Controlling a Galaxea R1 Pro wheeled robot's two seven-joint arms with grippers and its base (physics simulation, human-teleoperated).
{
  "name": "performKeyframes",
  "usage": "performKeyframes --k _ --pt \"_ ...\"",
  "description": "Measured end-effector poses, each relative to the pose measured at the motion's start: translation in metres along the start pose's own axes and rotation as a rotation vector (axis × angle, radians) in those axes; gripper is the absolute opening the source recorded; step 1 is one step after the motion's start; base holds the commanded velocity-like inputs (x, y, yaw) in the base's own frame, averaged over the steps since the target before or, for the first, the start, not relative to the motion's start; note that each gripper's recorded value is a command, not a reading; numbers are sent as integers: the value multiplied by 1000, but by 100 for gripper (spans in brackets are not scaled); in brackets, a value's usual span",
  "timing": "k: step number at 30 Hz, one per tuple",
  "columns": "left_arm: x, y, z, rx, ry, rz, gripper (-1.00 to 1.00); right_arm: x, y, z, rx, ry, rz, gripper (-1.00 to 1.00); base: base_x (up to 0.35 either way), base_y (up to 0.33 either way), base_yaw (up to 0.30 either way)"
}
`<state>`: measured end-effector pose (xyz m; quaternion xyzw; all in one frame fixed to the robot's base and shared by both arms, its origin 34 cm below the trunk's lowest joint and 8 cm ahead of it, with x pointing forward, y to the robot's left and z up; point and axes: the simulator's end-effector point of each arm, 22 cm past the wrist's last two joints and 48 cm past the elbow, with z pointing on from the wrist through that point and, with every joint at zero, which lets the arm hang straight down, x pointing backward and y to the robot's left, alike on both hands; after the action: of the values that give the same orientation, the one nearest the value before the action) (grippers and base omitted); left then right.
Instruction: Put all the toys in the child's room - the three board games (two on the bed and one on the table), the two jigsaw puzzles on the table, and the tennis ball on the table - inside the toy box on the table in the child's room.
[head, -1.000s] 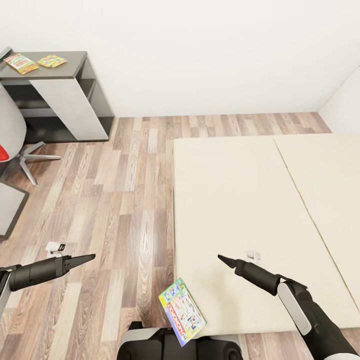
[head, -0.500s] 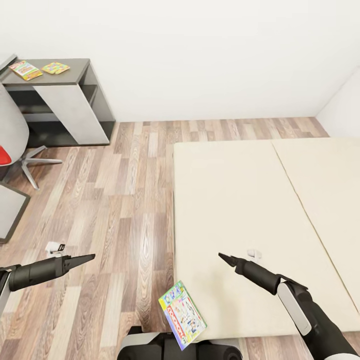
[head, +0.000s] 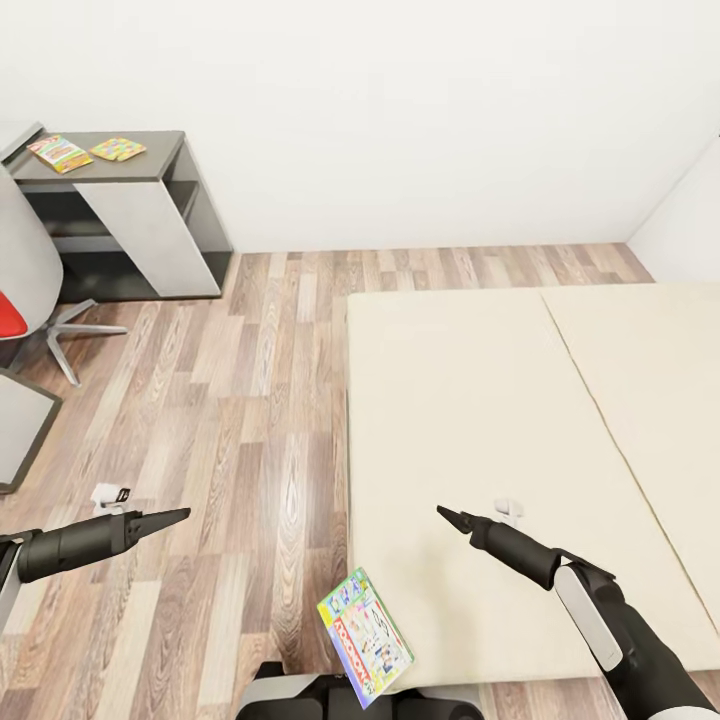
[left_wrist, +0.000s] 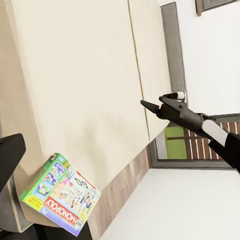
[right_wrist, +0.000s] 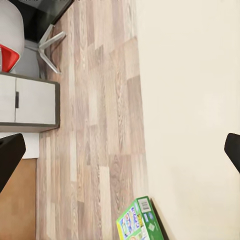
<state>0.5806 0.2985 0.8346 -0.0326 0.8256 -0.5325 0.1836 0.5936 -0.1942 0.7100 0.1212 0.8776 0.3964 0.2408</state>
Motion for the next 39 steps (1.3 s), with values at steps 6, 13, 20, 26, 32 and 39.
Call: performKeyframes --k 6,13,20,26,32,39 --pt "-3 -4 -1 1 -4 9 100 -4 4 -1 -4 -7 -7 100 0 0 0" --pt "-6 -8 -3 4 -9 19 100 -8 8 -3 -9 -13 -15 100 0 0 0" --pt "-9 -13 -4 7 -14 29 100 -12 13 -4 -14 -20 -23 100 0 0 0" --pt "-11 -17 -6 10 -18 38 100 -16 16 -6 -18 -27 -30 100 0 0 0" --pt "-14 -21 -7 13 -23 46 100 -20 20 -7 -23 -34 -36 100 0 0 0" --pt "-16 -26 -8 16 -28 56 100 -24 25 -8 -28 -41 -43 100 0 0 0"
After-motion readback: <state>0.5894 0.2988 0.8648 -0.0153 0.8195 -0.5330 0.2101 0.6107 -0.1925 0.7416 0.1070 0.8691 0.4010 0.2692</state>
